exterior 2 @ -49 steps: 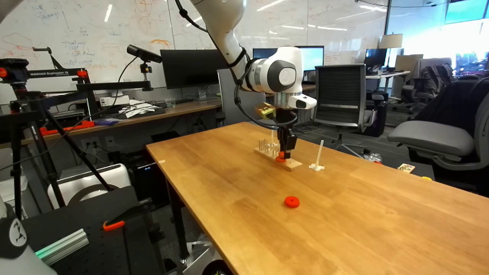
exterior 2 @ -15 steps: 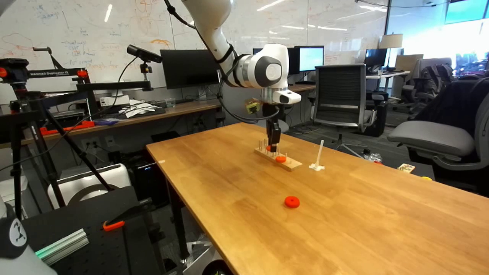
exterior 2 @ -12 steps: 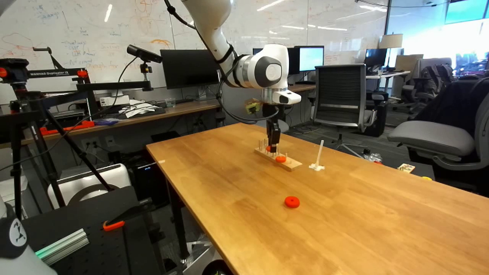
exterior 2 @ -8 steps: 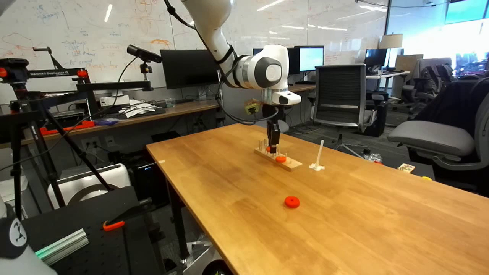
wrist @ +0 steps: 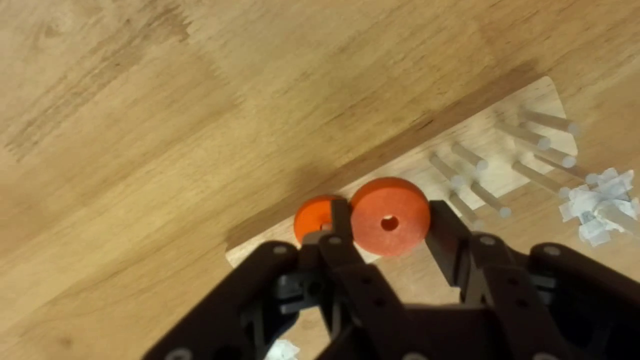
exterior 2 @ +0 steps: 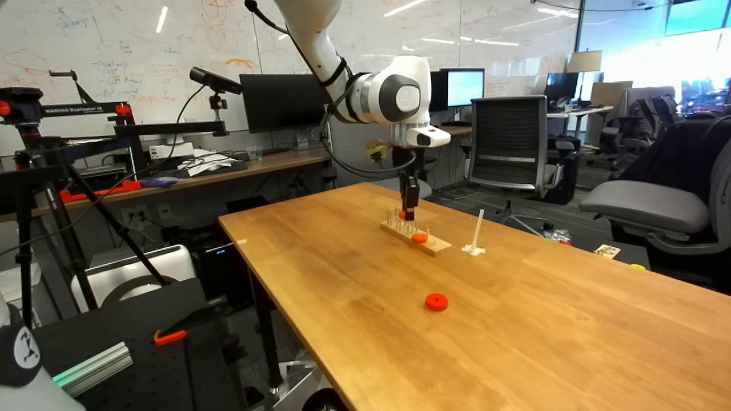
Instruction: Pick up the orange object, hang it through its center hole on the object, pick up the second orange object and hang it on top of the first orange object
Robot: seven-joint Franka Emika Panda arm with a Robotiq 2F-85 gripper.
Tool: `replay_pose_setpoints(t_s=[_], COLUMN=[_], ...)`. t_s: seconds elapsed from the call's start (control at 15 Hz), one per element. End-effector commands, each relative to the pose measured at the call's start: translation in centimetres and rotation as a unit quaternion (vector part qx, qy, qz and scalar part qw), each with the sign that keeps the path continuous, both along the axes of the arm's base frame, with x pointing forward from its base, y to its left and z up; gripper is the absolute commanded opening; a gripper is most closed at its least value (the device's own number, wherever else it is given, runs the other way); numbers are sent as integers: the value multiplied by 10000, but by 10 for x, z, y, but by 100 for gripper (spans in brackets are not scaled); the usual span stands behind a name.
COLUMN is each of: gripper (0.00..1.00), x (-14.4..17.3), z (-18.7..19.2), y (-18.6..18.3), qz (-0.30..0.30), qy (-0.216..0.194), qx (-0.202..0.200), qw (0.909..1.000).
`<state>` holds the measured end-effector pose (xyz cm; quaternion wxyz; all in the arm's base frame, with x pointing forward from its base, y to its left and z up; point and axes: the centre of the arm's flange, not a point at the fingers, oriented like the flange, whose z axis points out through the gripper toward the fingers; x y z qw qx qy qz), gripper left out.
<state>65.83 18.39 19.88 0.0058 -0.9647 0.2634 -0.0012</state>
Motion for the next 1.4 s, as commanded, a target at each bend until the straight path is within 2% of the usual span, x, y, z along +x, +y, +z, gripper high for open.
replay_pose_setpoints(t_s=[0.0, 0.2, 0.47, 0.73, 1.0, 1.07, 1.33], gripper=[18, 18, 18, 18, 18, 43, 43], x=[-47, -85, -120, -170, -210, -182, -199], z=[54, 67, 77, 66, 40, 39, 29], y=[1, 12, 18, 28, 44, 40, 45], qz=[293, 601, 784, 1144, 1520, 1415, 1528], qy=[-211, -243, -300, -226, 76, 148, 240], qx=[-51, -148, -208, -329, -395, -336, -357], qw=[9993, 9978, 9963, 9926, 9876, 9893, 9873])
